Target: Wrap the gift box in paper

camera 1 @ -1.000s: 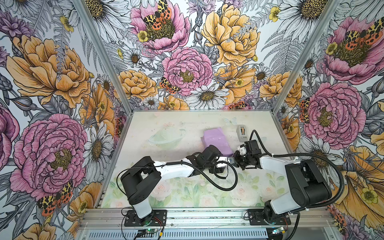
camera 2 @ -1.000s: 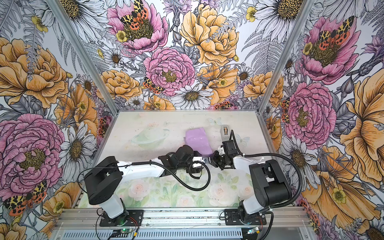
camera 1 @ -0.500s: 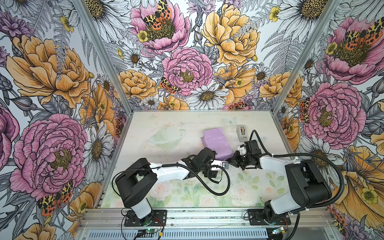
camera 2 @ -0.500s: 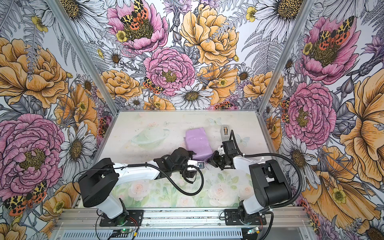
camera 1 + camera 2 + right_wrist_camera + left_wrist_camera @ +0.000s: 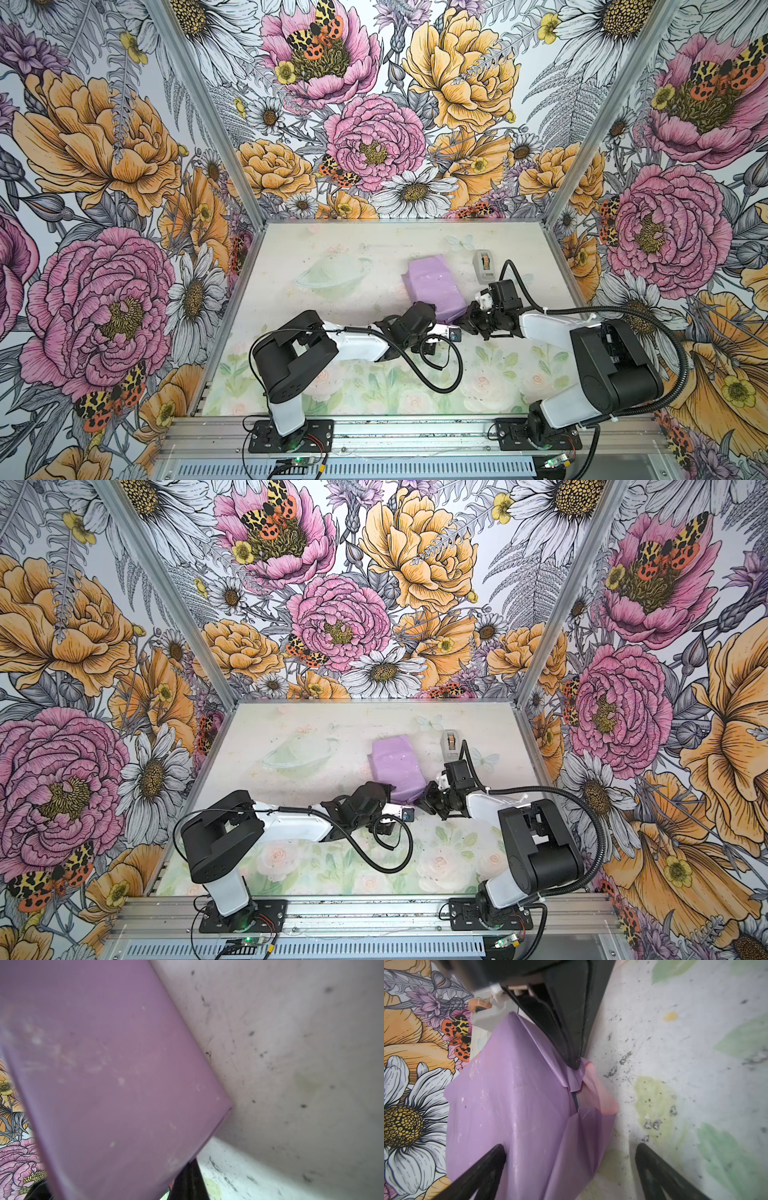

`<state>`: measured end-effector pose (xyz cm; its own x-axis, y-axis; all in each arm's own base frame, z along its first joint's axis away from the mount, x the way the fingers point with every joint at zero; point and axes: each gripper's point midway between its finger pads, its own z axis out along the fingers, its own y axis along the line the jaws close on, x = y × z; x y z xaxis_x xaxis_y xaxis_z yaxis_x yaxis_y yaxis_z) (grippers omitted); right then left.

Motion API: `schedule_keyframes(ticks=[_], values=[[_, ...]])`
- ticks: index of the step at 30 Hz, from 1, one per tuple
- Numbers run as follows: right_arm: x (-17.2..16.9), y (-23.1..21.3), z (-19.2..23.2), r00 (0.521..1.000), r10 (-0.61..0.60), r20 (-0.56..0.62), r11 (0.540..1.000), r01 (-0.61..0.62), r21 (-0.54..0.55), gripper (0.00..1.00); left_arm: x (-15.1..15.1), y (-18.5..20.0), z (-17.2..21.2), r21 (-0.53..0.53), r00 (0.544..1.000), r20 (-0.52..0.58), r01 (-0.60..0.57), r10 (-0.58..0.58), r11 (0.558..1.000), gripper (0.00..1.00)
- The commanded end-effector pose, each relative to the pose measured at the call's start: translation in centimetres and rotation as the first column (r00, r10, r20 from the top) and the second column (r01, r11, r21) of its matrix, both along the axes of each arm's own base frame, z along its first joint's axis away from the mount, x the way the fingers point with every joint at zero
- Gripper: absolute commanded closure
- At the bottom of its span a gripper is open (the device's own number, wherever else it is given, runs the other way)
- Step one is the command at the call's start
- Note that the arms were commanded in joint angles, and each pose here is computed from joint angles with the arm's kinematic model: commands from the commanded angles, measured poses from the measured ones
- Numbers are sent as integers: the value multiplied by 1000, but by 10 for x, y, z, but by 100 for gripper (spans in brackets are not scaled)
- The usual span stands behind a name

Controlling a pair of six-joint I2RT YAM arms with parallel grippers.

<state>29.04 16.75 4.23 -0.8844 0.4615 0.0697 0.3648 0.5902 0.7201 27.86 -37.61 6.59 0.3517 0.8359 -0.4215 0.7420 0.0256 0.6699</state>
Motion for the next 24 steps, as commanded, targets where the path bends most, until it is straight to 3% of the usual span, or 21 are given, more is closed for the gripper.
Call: schedule_keyframes(ticks=[1, 7, 16, 24], values=[[13, 3, 14, 999, -13, 50, 1000, 12, 4, 100, 12, -5, 9, -45, 996, 55, -64, 67, 997, 1], [13, 3, 14, 999, -16, 50, 1000, 16, 3, 100, 16, 0, -10, -38, 991, 32, -126, 127, 991, 2], [15, 1, 19, 997, -26, 70, 1000, 26, 0, 98, 18, 7, -20, -82, 979, -44, -204, 201, 976, 21], [13, -16, 31, 990, -78, 118, 997, 80, -15, 74, 20, 14, -28, -111, 964, -113, -255, 242, 961, 30]])
